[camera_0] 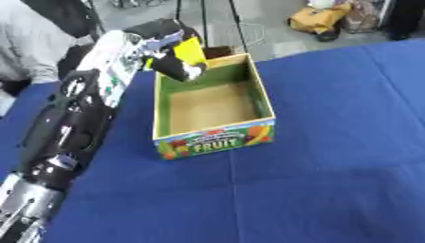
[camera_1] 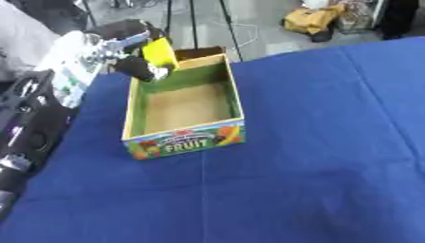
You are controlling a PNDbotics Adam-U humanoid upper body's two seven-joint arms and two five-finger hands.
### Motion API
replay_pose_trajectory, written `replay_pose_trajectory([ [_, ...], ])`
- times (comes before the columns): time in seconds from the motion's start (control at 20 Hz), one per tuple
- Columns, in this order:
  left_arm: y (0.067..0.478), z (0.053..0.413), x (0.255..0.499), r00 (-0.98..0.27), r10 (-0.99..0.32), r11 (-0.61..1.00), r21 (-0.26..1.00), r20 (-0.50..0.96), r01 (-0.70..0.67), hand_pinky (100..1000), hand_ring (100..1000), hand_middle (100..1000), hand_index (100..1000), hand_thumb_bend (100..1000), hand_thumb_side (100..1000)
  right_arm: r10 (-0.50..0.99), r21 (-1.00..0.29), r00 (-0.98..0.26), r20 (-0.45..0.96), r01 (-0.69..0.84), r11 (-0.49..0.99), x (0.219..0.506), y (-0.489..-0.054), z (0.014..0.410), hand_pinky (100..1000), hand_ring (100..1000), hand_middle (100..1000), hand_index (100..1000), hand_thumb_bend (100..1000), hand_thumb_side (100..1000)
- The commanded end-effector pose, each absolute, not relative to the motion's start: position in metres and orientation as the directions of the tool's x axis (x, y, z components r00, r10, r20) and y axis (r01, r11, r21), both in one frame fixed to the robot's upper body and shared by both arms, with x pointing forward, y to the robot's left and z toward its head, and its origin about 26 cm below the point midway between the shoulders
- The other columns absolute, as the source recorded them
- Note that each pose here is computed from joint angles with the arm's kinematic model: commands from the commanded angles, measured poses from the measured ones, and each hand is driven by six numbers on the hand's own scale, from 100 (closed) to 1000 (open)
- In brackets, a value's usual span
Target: Pick up objects on the table and place them in the box.
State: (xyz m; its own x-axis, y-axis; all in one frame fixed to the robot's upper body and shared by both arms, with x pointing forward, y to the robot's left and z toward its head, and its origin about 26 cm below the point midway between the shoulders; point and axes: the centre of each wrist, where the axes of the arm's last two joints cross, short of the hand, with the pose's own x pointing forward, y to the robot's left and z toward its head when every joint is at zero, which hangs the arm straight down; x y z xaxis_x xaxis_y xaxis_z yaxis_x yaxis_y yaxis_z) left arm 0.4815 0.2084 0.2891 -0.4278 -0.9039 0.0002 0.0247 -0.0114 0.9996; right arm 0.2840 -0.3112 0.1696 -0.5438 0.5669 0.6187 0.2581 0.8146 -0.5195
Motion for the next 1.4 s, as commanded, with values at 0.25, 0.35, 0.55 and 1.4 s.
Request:
replay_pose_trajectory([
  [0.25, 0.211, 0.284, 0.493, -0.385, -0.923, -0.019, 0.995, 0.019, 0.096, 254, 479, 544, 565, 100, 552, 0.557, -0.531, -0.595, 0.580, 0.242, 0.812, 0.286, -0.307, 0.183, 738, 890, 607, 735, 100, 827],
  [0.35, 0.212, 0.276, 0.497, -0.364, -0.931, -0.028, 0.990, 0.025, 0.140, 271, 491, 556, 581, 100, 552, 0.554, -0.531, -0.600, 0.578, 0.239, 0.813, 0.286, -0.306, 0.184, 738, 890, 607, 735, 100, 826],
  [0.55, 0.216, 0.266, 0.500, -0.351, -0.936, -0.039, 0.982, 0.028, 0.183, 340, 547, 613, 654, 100, 597, 0.554, -0.531, -0.601, 0.577, 0.239, 0.813, 0.287, -0.306, 0.184, 739, 891, 607, 735, 100, 826],
  [1.4, 0.231, 0.275, 0.494, -0.370, -0.924, -0.138, 0.985, -0.090, 0.105, 719, 835, 834, 940, 751, 783, 0.551, -0.523, -0.591, 0.589, 0.241, 0.817, 0.285, -0.307, 0.181, 738, 891, 607, 733, 100, 825],
])
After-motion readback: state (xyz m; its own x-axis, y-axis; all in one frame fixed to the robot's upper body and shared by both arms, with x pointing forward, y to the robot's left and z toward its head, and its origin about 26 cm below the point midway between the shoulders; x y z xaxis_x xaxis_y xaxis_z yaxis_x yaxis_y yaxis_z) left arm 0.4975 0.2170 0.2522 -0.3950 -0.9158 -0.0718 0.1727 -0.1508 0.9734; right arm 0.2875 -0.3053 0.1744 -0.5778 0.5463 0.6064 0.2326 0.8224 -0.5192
